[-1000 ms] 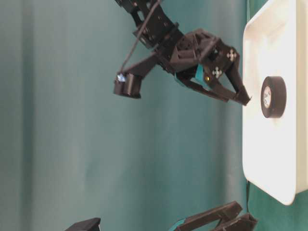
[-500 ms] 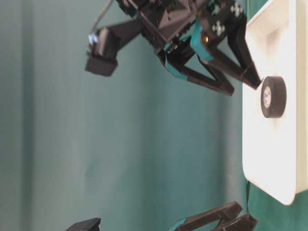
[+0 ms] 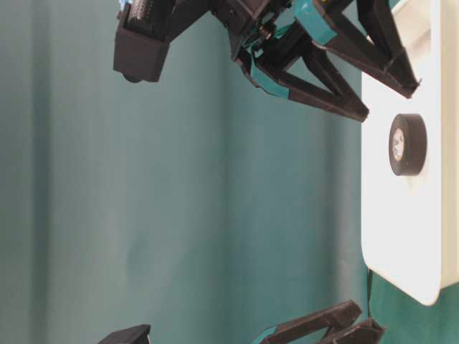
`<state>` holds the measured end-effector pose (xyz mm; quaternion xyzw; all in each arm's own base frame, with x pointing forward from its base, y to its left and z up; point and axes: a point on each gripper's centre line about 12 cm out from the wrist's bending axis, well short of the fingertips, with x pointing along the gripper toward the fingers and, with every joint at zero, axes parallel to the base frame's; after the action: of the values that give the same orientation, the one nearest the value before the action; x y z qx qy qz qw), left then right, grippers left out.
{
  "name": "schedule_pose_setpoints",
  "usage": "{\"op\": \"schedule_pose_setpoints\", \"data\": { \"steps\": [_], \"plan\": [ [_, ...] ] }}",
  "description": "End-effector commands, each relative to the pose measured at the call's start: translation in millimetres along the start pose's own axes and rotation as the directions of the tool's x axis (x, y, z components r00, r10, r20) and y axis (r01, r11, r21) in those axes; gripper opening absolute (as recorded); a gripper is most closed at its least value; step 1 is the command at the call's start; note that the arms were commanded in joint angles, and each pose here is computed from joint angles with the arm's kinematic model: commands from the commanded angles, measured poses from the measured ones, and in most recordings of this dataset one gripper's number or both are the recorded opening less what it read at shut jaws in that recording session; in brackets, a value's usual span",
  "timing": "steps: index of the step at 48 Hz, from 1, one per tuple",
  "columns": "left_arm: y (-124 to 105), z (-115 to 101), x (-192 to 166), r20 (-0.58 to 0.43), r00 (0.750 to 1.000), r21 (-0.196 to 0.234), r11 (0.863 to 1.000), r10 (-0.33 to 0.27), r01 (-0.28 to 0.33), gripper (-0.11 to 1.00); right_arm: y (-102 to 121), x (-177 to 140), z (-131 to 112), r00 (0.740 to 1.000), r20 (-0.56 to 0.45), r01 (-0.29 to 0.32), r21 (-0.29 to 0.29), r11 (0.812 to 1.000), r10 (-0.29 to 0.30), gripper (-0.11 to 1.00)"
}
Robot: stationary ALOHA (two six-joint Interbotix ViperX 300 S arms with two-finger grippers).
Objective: Put the tape alternately from left to right into the white case.
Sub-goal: 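Move the left gripper to the blue tape roll and grasp it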
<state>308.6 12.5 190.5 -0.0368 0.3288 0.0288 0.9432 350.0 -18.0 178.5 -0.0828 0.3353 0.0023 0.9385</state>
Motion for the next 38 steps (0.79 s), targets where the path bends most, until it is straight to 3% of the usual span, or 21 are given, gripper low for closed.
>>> {"op": "schedule_pose_setpoints", "data": {
  "steps": [1, 21, 38],
  "plan": [
    [-1, 5, -2, 0.018, 1.000, -0.001, 1.000, -0.002, 0.002, 0.73, -1, -6, 12, 0.999, 0.048, 0.003, 0.000, 1.000, -0.003, 0.78],
    [-27, -4, -5, -0.048, 0.997, 0.056, 0.996, -0.065, 0.068, 0.73, 0, -6, 12, 0.999, 0.049, 0.001, 0.000, 1.000, -0.001, 0.78],
    [-61, -25, -13, -0.153, 0.978, 0.130, 0.978, -0.142, 0.162, 0.73, -1, -6, 12, 0.999, 0.050, 0.001, -0.001, 1.000, -0.001, 0.78]
  ]
}}
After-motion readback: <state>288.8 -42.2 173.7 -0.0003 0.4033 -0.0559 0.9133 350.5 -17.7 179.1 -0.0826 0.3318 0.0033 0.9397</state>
